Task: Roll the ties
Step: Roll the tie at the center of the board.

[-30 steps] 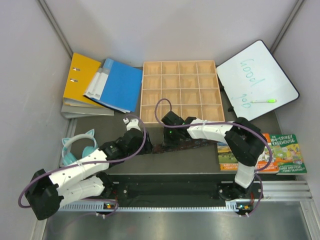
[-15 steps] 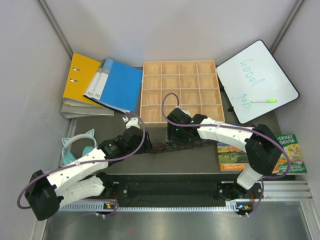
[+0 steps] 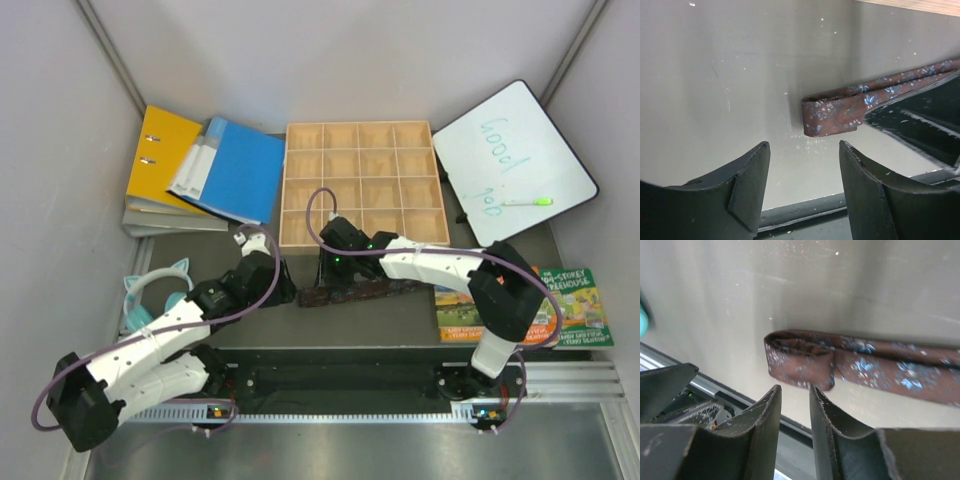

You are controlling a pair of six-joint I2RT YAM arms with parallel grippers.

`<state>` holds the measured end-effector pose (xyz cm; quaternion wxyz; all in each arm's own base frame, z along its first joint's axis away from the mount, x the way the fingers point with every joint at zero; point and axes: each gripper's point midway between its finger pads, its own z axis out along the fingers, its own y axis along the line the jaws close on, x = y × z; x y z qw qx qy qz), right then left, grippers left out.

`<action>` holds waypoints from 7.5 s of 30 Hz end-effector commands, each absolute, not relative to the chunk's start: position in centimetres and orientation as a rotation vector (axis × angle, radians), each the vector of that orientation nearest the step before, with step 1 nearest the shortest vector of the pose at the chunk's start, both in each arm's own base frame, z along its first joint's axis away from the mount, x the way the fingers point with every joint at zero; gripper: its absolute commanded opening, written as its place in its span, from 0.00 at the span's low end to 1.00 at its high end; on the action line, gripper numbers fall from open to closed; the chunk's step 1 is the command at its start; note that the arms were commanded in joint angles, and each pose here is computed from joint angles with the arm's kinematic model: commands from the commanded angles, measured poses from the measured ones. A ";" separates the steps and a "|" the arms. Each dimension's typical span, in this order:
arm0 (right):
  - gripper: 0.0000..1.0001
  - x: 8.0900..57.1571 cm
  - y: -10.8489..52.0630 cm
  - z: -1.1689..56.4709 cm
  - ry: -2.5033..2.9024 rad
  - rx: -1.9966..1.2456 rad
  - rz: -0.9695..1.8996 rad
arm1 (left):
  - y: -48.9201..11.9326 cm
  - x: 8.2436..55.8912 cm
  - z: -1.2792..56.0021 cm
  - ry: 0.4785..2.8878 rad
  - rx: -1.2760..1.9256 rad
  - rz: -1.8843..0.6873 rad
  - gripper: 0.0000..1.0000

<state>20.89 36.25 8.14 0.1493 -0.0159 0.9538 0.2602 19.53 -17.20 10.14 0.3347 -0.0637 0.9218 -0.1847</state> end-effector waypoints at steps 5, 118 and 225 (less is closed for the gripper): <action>0.24 21.6 38.8 8.2 2.708 -0.082 0.823 | -17.8 20.3 9.3 2.411 -0.181 -0.559 0.59; 0.13 19.7 37.7 4.6 2.798 -0.082 0.805 | -24.6 20.2 5.3 2.759 0.091 -0.302 0.02; 0.10 21.6 34.8 3.2 2.766 -0.206 0.784 | -20.9 20.6 6.3 2.620 -0.091 -0.705 0.63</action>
